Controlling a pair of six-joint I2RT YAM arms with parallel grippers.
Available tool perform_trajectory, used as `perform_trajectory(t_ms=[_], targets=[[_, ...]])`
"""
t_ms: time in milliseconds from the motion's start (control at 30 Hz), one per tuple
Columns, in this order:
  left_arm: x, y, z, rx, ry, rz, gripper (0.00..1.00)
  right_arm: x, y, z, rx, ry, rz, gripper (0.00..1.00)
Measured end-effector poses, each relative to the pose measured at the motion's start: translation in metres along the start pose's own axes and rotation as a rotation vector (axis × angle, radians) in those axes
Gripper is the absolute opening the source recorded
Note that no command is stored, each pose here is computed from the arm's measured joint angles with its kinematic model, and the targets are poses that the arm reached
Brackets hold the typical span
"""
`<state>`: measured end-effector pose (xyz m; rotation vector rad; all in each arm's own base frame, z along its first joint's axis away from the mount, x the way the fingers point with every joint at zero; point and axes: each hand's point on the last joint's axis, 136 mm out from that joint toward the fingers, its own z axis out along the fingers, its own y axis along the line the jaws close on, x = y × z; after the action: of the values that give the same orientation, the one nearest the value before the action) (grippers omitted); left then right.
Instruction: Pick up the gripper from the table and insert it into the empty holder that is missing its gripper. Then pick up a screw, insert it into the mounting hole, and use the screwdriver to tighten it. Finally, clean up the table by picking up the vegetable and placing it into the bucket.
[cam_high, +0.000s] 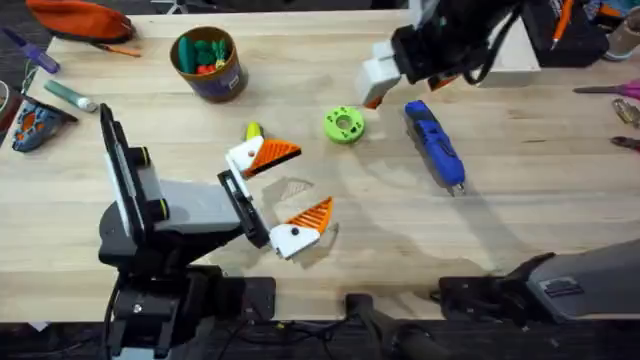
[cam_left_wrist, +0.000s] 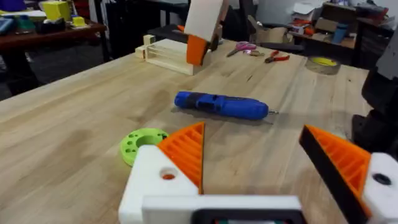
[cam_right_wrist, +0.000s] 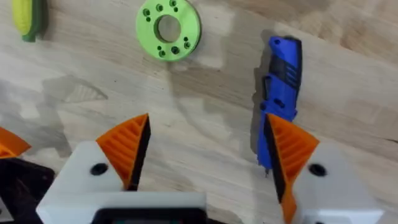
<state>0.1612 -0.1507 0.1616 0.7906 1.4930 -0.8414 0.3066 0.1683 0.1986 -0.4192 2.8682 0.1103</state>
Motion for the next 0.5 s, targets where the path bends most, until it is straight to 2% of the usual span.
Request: perform_trajectory(t_ms=[300,500], targets=[[0.0,0.0,0.0,0.0,0.0,-0.001,0.985,0.004,0.022,0.038,0.024,0.095,-0.065,0.982],[0.0,0.0,0.0,0.0,0.0,-0.001,0.986,0.004,0.023,0.069,0.056,0.155,-0.09,0.983]])
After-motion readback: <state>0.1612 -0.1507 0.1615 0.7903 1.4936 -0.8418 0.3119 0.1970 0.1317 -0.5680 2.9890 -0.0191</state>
